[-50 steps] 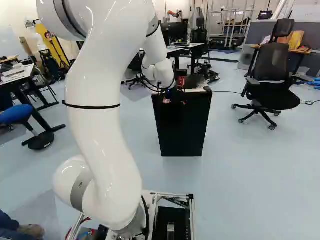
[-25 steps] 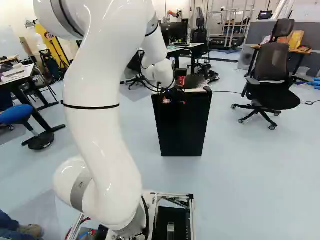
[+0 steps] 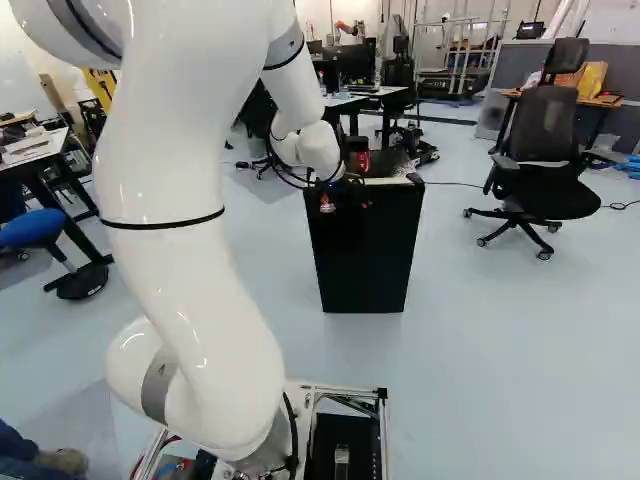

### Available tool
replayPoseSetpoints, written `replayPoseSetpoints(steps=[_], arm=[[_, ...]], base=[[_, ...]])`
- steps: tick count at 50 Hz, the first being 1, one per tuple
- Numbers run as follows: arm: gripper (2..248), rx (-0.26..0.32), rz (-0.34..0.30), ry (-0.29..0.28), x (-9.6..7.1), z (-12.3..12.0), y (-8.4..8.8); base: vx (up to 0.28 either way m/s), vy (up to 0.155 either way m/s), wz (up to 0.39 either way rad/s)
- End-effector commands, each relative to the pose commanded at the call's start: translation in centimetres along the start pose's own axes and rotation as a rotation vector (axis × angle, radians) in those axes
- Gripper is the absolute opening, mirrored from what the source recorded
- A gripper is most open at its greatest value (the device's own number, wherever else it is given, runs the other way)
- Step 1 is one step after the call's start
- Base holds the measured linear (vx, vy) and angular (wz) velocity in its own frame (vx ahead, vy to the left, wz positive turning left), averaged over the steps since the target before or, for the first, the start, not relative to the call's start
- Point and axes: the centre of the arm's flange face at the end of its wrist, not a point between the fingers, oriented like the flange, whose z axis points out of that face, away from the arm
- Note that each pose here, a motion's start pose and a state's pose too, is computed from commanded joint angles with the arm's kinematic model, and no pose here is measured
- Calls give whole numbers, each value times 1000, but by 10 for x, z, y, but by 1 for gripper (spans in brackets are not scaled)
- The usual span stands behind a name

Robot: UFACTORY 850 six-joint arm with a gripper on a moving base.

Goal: Grab a drink from the fridge

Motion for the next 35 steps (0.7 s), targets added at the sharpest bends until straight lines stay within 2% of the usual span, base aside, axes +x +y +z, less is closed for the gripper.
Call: replayPoseSetpoints(steps=[15, 35], arm=[[247, 2, -2, 142, -8, -19, -2], [247, 2, -2, 353, 12, -23, -2]], base=[[0, 0, 0], [0, 0, 0]])
